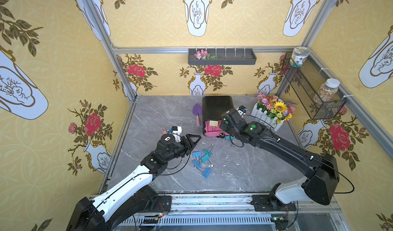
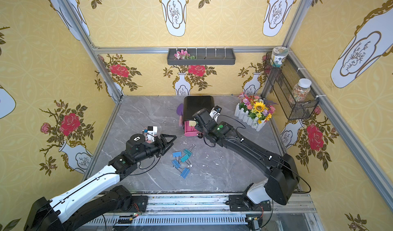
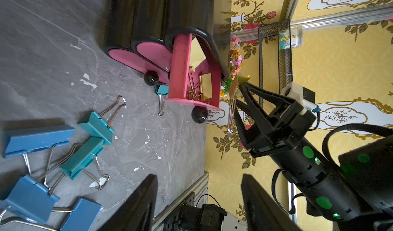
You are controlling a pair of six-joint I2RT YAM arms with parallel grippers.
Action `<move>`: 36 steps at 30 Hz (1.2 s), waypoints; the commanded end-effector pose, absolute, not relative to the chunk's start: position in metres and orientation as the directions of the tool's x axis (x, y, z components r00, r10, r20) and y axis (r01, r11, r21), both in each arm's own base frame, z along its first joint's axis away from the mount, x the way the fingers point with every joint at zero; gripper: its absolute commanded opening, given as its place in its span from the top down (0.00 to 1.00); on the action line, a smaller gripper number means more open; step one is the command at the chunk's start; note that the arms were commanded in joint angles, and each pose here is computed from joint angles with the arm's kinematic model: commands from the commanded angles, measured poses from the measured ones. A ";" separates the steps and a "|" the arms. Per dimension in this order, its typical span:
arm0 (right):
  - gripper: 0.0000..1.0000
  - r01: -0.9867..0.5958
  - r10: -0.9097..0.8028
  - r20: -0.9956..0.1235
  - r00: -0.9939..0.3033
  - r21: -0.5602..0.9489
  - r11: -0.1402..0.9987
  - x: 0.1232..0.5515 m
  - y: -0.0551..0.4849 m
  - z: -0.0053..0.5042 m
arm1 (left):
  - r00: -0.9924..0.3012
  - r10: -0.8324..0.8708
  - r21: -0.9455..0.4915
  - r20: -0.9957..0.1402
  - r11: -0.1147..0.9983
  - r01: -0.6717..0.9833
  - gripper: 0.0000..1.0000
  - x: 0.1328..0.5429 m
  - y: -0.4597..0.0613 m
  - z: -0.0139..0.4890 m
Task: Put the binder clips in the drawer according to color
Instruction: Place the binder clip in the drawer.
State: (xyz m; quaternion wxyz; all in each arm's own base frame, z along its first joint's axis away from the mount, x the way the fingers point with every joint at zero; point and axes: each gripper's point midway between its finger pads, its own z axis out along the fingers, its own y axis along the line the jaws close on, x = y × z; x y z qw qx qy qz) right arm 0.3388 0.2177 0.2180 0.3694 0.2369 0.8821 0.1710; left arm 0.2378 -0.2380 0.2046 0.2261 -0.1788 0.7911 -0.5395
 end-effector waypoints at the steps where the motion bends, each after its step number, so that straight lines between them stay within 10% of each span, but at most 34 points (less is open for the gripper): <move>1: 0.62 0.359 0.625 -0.566 -0.537 0.517 0.777 0.342 0.211 0.225 | -0.837 -0.520 -0.943 -0.170 0.332 -0.014 0.32 0.236 -0.240 0.210; 36: 0.53 0.539 0.834 -0.497 -0.238 0.647 0.539 0.335 0.211 0.222 | -0.850 -0.500 -0.960 -0.165 0.279 0.023 0.30 0.231 -0.240 0.216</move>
